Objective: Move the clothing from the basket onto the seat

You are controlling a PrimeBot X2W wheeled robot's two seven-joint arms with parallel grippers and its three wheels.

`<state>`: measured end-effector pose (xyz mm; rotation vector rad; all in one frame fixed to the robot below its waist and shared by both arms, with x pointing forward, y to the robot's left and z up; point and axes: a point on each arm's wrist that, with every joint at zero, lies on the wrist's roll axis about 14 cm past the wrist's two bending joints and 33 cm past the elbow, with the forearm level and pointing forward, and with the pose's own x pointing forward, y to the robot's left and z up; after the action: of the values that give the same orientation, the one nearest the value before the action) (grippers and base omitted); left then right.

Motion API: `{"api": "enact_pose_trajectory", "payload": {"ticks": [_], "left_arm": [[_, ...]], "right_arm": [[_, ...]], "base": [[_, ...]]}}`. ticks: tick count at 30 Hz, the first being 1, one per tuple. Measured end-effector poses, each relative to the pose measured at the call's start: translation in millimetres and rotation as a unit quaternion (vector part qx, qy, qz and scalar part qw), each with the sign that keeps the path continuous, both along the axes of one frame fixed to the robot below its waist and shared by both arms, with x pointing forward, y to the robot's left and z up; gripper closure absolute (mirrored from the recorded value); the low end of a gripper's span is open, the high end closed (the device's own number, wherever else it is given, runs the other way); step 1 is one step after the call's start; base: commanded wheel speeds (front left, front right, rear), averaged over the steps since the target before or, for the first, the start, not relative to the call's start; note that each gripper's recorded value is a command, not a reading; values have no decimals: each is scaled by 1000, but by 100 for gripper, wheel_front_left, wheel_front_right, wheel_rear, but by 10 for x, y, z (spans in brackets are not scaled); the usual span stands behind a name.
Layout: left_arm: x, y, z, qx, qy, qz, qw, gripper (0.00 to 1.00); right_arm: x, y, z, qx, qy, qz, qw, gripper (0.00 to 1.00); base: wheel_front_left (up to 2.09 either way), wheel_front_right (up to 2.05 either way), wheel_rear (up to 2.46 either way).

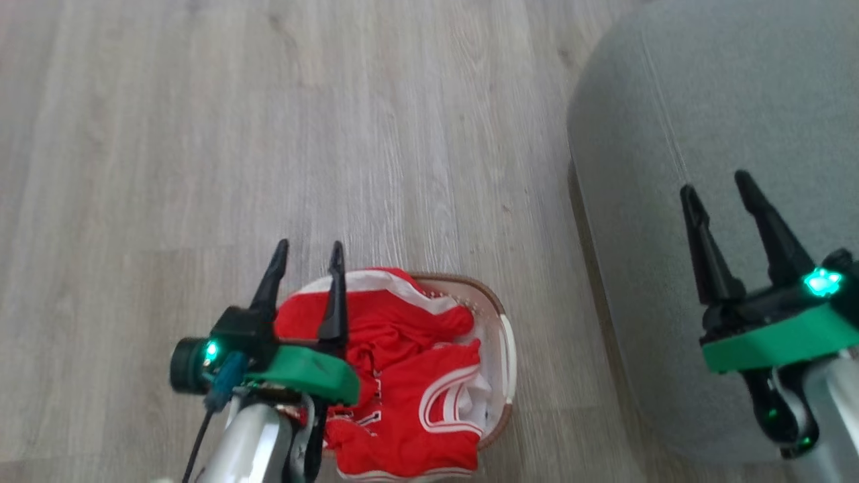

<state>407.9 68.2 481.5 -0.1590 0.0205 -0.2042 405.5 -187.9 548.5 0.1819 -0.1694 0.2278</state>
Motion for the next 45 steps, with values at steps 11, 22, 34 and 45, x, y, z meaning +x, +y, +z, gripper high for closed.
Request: {"api": "enact_pose_trajectory", "payload": {"ticks": [11,22,34,45], "left_arm": [[150,-310,-873,7,128,-42,991,0],[126,-565,-1906,27,277,-89,956,0],[-24,-832,-2677,36,384,-140,912,0],[-70,-930,-3327,51,461,-158,872,0]], "right_arm": [[267,-180,39,6,-8,-13,1000,0],[615,-343,95,-4,-30,-20,999,0],[888,-467,86,-5,-47,-26,999,0],[1139,-561,-20,-18,-57,-32,998,0]], "base": [[0,0,0],[0,0,0],[0,0,0],[0,0,0]]}}
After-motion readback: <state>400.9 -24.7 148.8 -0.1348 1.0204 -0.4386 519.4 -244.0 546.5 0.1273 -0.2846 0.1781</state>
